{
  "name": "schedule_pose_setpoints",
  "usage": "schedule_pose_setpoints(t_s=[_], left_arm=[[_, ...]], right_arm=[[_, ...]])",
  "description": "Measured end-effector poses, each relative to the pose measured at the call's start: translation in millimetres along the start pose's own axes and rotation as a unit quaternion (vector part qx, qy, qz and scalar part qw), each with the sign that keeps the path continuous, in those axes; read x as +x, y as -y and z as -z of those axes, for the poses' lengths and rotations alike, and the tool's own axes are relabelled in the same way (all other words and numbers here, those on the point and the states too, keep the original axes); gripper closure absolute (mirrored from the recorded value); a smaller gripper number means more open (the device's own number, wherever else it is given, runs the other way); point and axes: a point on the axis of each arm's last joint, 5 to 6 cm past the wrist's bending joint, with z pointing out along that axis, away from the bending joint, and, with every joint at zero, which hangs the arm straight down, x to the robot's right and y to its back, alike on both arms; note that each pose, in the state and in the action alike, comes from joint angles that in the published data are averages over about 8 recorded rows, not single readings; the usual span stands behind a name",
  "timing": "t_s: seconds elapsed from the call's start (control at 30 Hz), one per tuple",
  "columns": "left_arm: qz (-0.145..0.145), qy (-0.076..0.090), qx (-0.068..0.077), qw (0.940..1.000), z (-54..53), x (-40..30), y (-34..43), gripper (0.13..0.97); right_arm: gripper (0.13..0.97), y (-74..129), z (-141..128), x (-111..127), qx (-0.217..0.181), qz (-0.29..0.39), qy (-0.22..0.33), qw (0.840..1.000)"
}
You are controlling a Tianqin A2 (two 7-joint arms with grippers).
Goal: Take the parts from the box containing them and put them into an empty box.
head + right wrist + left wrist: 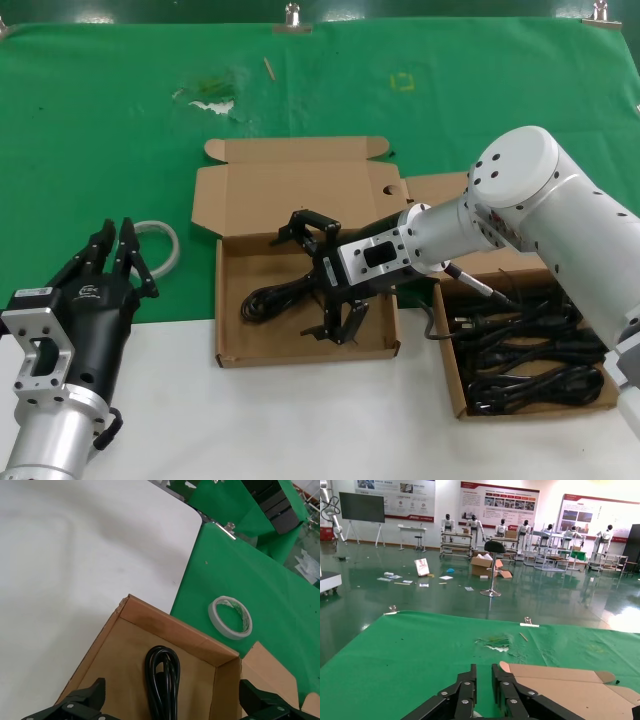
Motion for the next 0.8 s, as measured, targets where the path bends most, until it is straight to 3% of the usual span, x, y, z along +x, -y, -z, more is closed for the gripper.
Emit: schedule_pose_setpoints(t_s=[0.17,0.47,0.8], left_arm=[[0.0,0.0,0.0,1.0,0.0,0.0,0.0,0.891],[0.0,0.0,0.0,1.0,0.0,0.0,0.0,0.777],[0.0,0.0,0.0,1.0,0.0,0.1,0.0,0.57]], right_arm=[[0.191,1,-4,-6,0.003,-0.014,-0.016,1.0],[0.138,2,-13,-28,0.014,-0.075,-0.08,0.994],[0.13,4,-17,-58,0.023,-0.162,-0.165,0.973]])
